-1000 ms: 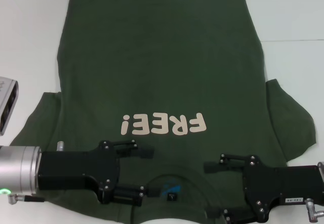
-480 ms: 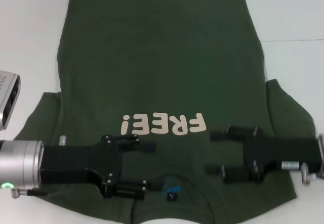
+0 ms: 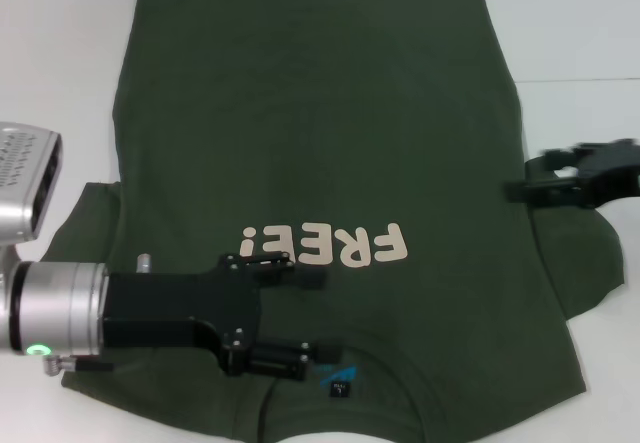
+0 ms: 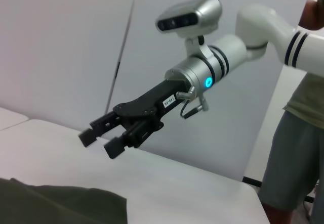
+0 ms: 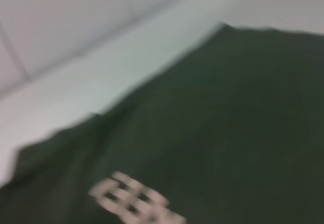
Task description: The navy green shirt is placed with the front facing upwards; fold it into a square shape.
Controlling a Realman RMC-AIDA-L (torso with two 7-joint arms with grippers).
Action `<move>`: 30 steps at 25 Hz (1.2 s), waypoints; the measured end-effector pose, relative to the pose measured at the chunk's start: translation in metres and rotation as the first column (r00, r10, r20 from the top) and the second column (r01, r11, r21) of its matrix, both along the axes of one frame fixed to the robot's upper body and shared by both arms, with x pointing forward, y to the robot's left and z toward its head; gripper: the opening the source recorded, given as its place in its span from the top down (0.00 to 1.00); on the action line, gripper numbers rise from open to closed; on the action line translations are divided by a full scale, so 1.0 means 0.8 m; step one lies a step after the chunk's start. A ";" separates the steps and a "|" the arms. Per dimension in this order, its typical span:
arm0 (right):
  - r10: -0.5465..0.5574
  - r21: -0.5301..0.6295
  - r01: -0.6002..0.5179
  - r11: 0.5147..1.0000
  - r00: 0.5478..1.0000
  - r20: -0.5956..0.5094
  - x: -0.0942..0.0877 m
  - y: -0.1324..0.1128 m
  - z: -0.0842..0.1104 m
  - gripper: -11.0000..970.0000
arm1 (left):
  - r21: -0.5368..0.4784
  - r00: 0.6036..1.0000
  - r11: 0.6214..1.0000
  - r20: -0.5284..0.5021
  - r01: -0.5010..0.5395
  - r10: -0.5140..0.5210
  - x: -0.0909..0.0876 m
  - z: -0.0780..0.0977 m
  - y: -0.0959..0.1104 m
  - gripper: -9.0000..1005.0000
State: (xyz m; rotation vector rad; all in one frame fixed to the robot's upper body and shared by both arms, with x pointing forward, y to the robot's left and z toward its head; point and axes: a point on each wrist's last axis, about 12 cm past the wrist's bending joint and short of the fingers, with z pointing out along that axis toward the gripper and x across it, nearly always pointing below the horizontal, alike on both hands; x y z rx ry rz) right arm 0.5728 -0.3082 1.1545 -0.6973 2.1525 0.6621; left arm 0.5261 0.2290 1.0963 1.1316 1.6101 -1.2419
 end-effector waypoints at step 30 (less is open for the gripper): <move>-0.415 -0.405 0.256 0.878 0.829 -0.375 0.021 -0.037 -0.014 0.06 | -0.008 0.999 0.999 -0.014 0.034 -0.034 -0.004 -0.005 -0.017 0.12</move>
